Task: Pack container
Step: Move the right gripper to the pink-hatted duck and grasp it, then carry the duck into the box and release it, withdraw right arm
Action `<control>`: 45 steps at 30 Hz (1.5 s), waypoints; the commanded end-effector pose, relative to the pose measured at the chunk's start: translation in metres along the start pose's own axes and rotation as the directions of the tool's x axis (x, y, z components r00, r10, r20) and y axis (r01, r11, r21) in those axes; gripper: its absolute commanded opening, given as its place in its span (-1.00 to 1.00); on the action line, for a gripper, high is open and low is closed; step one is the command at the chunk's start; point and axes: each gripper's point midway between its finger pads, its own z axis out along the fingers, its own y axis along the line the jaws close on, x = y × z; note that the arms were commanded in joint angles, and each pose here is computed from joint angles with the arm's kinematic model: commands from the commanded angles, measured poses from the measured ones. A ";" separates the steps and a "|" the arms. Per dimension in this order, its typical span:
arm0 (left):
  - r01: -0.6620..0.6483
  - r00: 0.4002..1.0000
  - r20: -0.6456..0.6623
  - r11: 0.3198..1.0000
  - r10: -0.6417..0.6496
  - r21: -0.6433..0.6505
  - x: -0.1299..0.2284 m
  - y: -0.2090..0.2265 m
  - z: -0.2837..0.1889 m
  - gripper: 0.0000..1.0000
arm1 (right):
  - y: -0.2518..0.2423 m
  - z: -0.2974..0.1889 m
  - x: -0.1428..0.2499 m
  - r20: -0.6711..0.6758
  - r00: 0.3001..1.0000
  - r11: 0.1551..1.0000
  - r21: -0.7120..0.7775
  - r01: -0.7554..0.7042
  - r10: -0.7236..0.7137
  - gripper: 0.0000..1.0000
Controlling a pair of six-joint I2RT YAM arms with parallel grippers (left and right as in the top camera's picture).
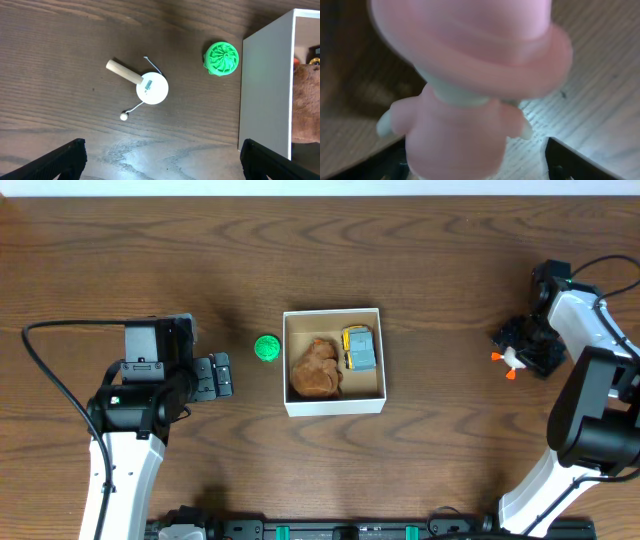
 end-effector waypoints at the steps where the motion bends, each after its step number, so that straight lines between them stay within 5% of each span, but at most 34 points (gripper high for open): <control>1: 0.016 1.000 0.005 1.000 -0.016 0.006 -0.002 0.000 -0.002 0.96 | 0.000 0.004 0.003 -0.022 1.000 1.000 -0.005 -0.005 0.005 0.16; 6: 0.016 1.000 0.006 1.000 -0.016 0.006 -0.002 0.000 -0.002 0.96 | 0.002 0.003 0.008 -0.041 0.999 1.000 -0.018 0.025 -0.025 -0.90; 7: 0.016 1.000 0.006 1.000 -0.016 0.006 -0.002 0.000 -0.002 0.96 | 0.002 0.001 0.009 -0.043 0.999 0.999 -0.017 0.028 -0.028 -0.97; 17: 0.016 1.000 0.006 1.000 -0.016 0.006 -0.002 0.000 -0.002 0.96 | 0.054 -0.096 0.020 0.215 0.943 0.945 -0.154 0.289 -0.253 -0.97; 26: 0.017 1.000 0.006 1.000 -0.017 0.006 -0.002 0.000 -0.002 0.96 | 0.142 -0.221 0.126 0.558 0.681 0.669 -0.274 0.691 -0.475 -0.88; 33: 0.017 1.000 0.006 1.000 -0.017 0.006 -0.002 0.000 -0.002 0.96 | 0.183 -0.220 0.208 0.580 0.544 0.495 -0.261 0.829 -0.606 -0.83; 39: 0.017 1.000 0.006 1.000 -0.017 0.006 -0.002 0.000 -0.002 0.96 | 0.221 -0.197 0.264 0.628 0.196 0.165 -0.108 0.980 -0.753 -0.82; 45: 0.016 1.000 0.006 1.000 -0.016 0.006 -0.002 0.000 -0.002 0.96 | 0.238 -0.169 0.289 0.605 0.088 0.065 -0.060 0.996 -0.792 -0.67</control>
